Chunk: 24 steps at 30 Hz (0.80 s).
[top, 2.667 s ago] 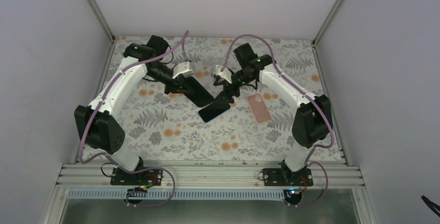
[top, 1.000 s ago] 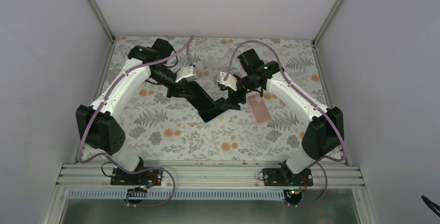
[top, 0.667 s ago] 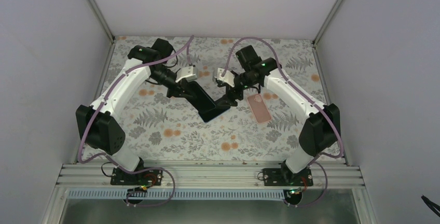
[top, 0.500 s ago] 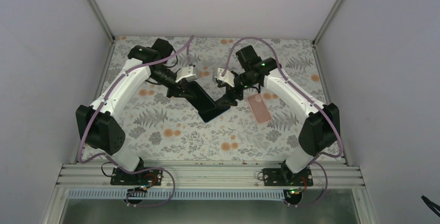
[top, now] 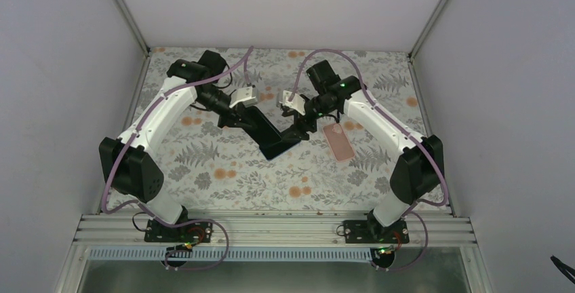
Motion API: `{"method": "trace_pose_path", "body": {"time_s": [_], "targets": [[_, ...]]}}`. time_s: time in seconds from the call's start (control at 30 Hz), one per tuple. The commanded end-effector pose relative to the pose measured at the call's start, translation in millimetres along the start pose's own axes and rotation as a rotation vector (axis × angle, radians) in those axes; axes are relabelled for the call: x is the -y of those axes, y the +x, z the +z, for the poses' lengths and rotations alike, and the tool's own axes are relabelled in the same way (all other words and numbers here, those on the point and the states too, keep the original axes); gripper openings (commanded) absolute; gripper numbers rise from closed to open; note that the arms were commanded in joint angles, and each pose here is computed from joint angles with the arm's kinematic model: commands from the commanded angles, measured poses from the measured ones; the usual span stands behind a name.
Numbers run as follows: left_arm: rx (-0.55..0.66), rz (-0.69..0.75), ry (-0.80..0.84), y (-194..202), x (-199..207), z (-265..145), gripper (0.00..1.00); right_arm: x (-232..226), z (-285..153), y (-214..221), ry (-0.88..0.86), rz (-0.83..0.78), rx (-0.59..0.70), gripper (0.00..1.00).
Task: Take the phone out of the phone case
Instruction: Remove the phone case from the phone.
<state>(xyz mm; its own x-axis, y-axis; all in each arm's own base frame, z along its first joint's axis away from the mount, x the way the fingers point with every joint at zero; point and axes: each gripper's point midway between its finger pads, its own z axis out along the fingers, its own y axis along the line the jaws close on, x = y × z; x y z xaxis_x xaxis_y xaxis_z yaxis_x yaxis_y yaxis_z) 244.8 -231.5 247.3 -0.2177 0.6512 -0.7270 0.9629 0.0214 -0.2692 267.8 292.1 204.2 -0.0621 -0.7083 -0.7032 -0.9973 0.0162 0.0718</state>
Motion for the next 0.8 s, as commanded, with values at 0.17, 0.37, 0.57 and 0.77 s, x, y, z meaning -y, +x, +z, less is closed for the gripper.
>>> {"method": "trace_pose_path", "body": {"time_s": [0.17,0.37,0.57,0.77], "targets": [[0.080,0.053,0.012,-21,11,-10,0.02,-3,6,-4,-0.019,-0.007,0.017,0.87],[0.089,0.066,0.014,-22,16,-12,0.02,28,7,-4,0.124,0.017,0.008,0.89],[0.147,0.103,0.028,-35,29,-20,0.02,48,14,5,0.168,0.024,-0.041,0.88],[0.210,0.117,0.080,-41,38,-20,0.02,66,17,-7,0.216,0.010,-0.014,0.89]]}}
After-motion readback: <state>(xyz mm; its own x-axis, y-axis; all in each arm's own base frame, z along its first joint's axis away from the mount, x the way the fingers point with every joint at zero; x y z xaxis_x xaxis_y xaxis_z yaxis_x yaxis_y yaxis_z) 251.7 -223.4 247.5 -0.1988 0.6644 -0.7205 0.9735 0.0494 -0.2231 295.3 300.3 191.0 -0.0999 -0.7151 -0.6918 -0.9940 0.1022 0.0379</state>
